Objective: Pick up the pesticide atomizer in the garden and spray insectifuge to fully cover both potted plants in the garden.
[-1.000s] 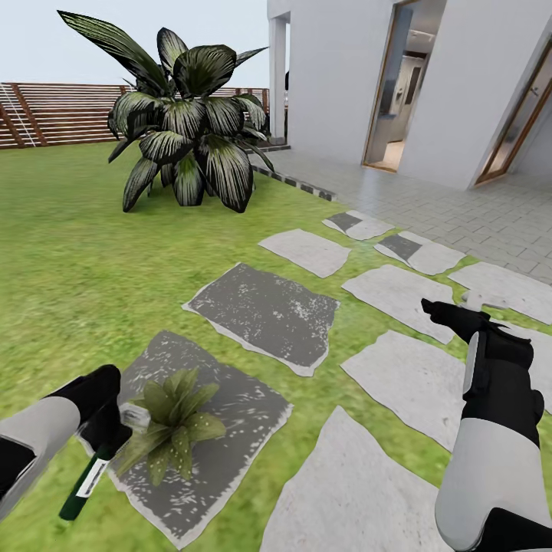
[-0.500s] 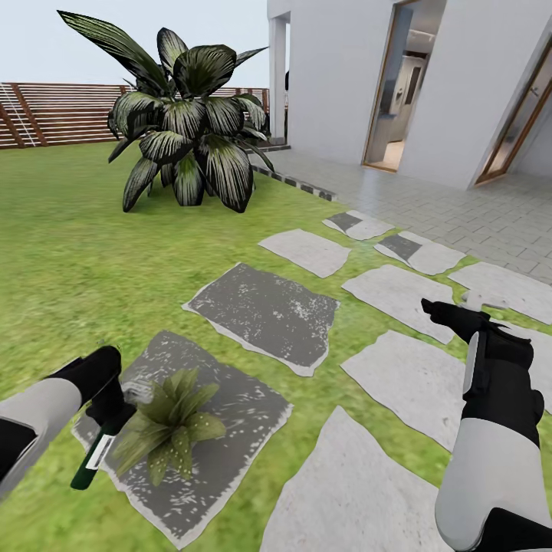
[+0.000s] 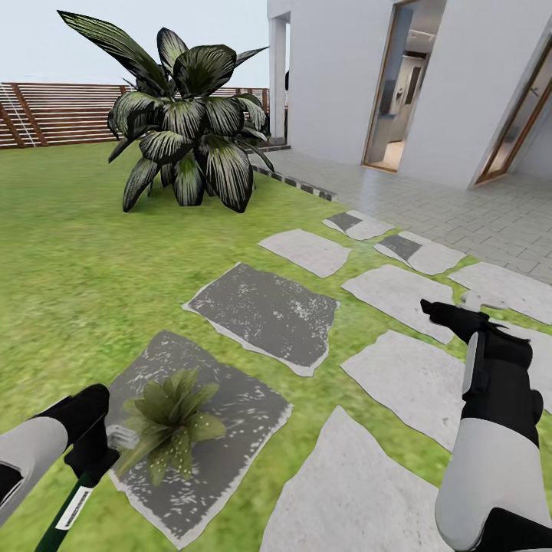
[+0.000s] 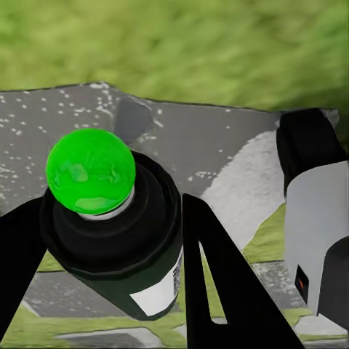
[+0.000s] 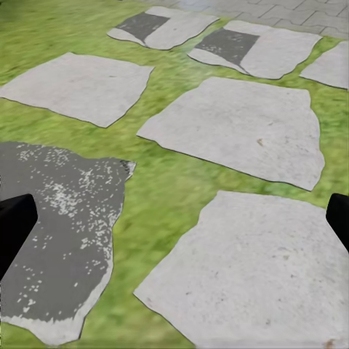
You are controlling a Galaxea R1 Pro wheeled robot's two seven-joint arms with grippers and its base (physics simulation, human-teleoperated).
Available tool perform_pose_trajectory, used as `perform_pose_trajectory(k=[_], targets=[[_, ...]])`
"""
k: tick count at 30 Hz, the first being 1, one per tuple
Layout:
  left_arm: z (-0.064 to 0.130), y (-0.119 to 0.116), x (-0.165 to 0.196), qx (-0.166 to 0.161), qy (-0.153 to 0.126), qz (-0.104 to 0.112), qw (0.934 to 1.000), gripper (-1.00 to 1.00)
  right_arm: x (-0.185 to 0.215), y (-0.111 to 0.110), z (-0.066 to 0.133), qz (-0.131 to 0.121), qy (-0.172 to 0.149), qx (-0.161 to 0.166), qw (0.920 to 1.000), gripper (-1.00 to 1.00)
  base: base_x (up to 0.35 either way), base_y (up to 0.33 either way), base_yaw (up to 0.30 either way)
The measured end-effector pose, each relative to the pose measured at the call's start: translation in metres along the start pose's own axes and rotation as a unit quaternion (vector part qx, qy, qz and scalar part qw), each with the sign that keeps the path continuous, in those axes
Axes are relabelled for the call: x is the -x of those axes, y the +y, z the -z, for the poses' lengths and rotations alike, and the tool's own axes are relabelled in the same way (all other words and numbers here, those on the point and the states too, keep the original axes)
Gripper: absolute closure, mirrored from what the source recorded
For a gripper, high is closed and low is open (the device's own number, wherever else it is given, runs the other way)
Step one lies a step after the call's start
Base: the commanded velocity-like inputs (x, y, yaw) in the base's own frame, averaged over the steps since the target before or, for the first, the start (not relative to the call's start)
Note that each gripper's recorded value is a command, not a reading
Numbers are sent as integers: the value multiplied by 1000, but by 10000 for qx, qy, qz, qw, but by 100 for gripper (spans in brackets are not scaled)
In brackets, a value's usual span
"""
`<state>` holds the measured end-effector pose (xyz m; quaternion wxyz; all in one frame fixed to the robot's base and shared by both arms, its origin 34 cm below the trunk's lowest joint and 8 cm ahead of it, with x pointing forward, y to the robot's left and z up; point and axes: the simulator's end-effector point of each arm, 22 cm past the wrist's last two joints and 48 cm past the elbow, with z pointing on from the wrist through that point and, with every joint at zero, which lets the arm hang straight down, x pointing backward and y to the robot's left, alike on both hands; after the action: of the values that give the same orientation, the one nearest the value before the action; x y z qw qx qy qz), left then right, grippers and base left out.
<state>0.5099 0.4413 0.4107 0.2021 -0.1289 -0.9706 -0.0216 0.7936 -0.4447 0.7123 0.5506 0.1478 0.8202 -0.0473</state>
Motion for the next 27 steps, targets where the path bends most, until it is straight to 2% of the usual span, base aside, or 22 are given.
perform_pose_trajectory(k=[6, 12, 17, 21, 23, 27], targets=[[-6, -1, -6, -36, 54, 24, 10000, 100, -3, 1, -1, -1, 34, 12, 10000, -100, 0, 0, 0], [-1, -1, -1, -41, -2, 13, 10000, 100, -3, 1, -1, 0, 34, 12, 10000, -100, 0, 0, 0], [52, 9, 45, 99, -575, -26, 9983, 100, -3, 1, -1, -5, 33, 9, 10000, -100, 0, 0, 11], [106, 6, 93, 317, -1304, -308, 9905, 100, -3, 0, -1, 0, 34, 5, 10000, -100, 0, 0, 129], [115, 6, 100, 361, -1410, -355, 9887, 100, -4, 0, -2, 4, 41, 2, 10000, -100, 0, 0, 224], [116, 4, 103, 352, -1448, -370, 9881, 100, -4, 0, -2, 3, 45, 1, 10000, -100, 0, 0, 76]])
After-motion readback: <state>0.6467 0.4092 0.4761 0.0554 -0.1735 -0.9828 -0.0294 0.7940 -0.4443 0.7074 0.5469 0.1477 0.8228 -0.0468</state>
